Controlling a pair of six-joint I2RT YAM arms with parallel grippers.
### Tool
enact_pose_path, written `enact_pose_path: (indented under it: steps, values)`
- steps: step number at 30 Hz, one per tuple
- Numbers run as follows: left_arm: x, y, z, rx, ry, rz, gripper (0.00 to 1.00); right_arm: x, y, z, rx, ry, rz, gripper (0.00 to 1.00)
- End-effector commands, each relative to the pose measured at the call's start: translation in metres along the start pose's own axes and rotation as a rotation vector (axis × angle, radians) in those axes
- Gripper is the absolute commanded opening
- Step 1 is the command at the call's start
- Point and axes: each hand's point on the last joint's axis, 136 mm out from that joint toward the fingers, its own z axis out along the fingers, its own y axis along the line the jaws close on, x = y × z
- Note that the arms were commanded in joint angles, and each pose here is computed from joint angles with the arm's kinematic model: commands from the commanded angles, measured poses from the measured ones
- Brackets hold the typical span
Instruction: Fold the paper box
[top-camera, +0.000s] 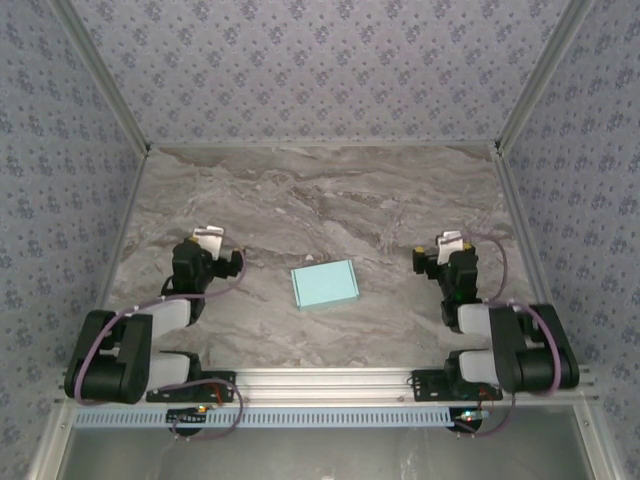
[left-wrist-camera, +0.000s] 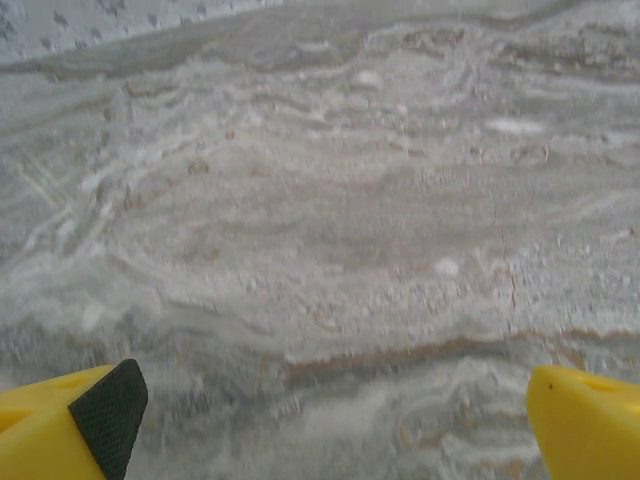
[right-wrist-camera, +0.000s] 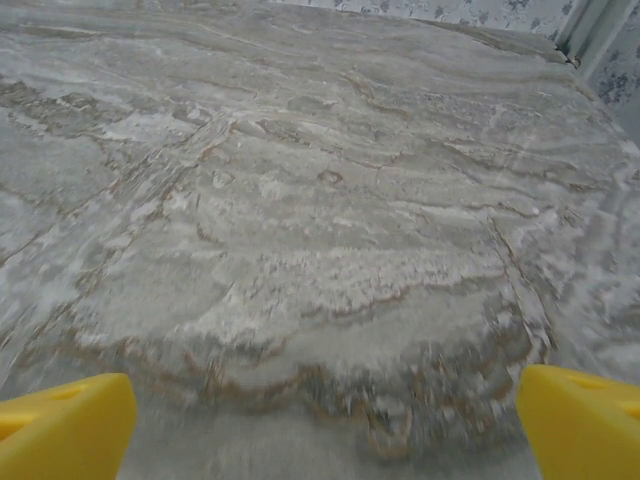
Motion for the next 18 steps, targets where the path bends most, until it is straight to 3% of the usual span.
enact_pose_path:
  steps: [1,5,7,15,18]
  values:
    - [-0.029,0.016,0.006,0.005,-0.144,-0.021,0.99,-0.026,-0.012,0.018,0.046,-0.117,0.048,1.0]
    - [-0.015,0.037,0.02,-0.015,-0.159,-0.129,0.99,-0.026,-0.01,0.033,0.022,-0.045,0.04,1.0]
    - [-0.009,0.038,0.025,-0.01,-0.083,-0.141,0.99,-0.023,-0.026,0.04,0.065,0.019,0.11,1.0]
    - [-0.01,0.051,0.036,-0.036,-0.039,-0.193,0.99,-0.024,-0.02,0.043,0.021,0.026,0.099,1.0]
    - [-0.008,0.063,0.038,-0.111,-0.022,-0.215,0.99,-0.025,-0.02,0.043,0.018,0.024,0.1,1.0]
